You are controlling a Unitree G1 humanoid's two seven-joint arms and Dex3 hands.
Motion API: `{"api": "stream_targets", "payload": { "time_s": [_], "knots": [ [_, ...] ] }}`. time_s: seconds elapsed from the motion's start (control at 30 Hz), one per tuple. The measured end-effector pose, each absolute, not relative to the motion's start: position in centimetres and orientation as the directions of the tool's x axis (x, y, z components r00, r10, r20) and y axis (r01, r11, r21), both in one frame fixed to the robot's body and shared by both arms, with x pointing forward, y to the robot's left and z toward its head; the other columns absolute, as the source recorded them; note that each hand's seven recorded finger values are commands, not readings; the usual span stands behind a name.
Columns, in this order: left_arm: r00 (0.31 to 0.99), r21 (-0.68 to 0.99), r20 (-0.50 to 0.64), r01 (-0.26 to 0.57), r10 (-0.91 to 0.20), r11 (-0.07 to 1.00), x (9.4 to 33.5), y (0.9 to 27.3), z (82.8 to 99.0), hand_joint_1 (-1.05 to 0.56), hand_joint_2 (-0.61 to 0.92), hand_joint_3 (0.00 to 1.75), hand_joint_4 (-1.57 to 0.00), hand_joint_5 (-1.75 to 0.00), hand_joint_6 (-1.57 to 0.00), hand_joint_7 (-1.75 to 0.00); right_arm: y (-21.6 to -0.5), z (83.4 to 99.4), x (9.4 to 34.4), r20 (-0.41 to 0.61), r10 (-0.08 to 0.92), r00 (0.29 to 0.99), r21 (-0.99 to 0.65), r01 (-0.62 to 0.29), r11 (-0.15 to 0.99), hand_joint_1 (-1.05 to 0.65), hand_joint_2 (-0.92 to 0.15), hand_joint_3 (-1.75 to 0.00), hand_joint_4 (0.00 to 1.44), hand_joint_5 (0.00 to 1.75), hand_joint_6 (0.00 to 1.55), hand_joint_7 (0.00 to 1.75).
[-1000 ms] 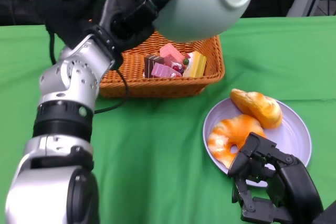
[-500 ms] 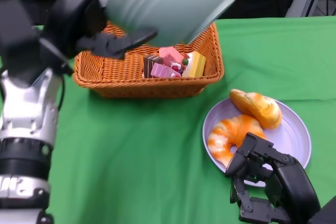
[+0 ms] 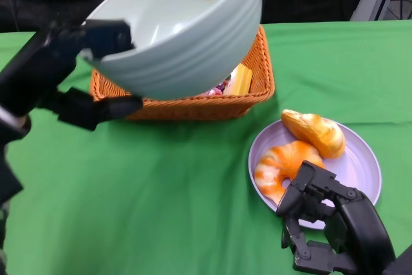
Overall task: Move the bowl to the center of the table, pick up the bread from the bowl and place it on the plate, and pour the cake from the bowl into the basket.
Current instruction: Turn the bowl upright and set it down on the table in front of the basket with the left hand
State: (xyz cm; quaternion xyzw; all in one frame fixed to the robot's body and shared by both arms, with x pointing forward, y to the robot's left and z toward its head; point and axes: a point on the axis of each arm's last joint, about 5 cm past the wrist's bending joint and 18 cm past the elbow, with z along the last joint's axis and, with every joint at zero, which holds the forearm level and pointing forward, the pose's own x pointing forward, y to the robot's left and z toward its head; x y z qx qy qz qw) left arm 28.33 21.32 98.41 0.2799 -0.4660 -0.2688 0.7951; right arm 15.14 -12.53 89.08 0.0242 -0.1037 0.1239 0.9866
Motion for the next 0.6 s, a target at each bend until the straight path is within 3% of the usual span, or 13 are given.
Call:
{"api": "stream_targets", "payload": {
  "time_s": [0.17, 0.37, 0.5, 0.6],
  "knots": [
    [0.365, 0.765, 0.58, 0.064, -0.729, 0.641, 27.6, 22.5, 97.5, -0.04, 0.5, 1.14, -0.85, -1.63, -0.82, -1.28, -12.7, 89.1, 15.2, 0.21, 0.238, 0.948, 0.017, -0.247, 0.969, -0.01, -0.58, -1.14, 0.78, 1.75, 0.57, 1.59],
    [0.337, 0.793, 0.576, -0.011, -0.745, 0.609, 27.1, 23.6, 97.1, -0.09, 0.57, 0.97, -0.82, -1.72, -0.79, -1.32, -12.7, 89.1, 15.3, 0.212, 0.236, 0.948, 0.016, -0.245, 0.969, 0.0, -0.58, -1.15, 0.78, 1.75, 0.57, 1.58],
    [0.361, 0.827, 0.536, -0.042, -0.763, 0.561, 26.3, 24.5, 96.7, -0.13, 0.55, 0.96, -0.82, -1.74, -0.79, -1.43, -12.7, 89.1, 15.4, 0.212, 0.238, 0.948, 0.014, -0.246, 0.969, 0.0, -0.57, -1.17, 0.78, 1.75, 0.58, 1.58],
    [0.388, 0.836, 0.52, -0.049, -0.761, 0.547, 25.1, 25.0, 95.6, -0.12, 0.56, 0.89, -0.81, -1.75, -0.72, -1.53, -12.7, 89.1, 15.4, 0.212, 0.24, 0.947, 0.013, -0.248, 0.969, -0.01, -0.57, -1.17, 0.78, 1.75, 0.58, 1.58]
  ]
}}
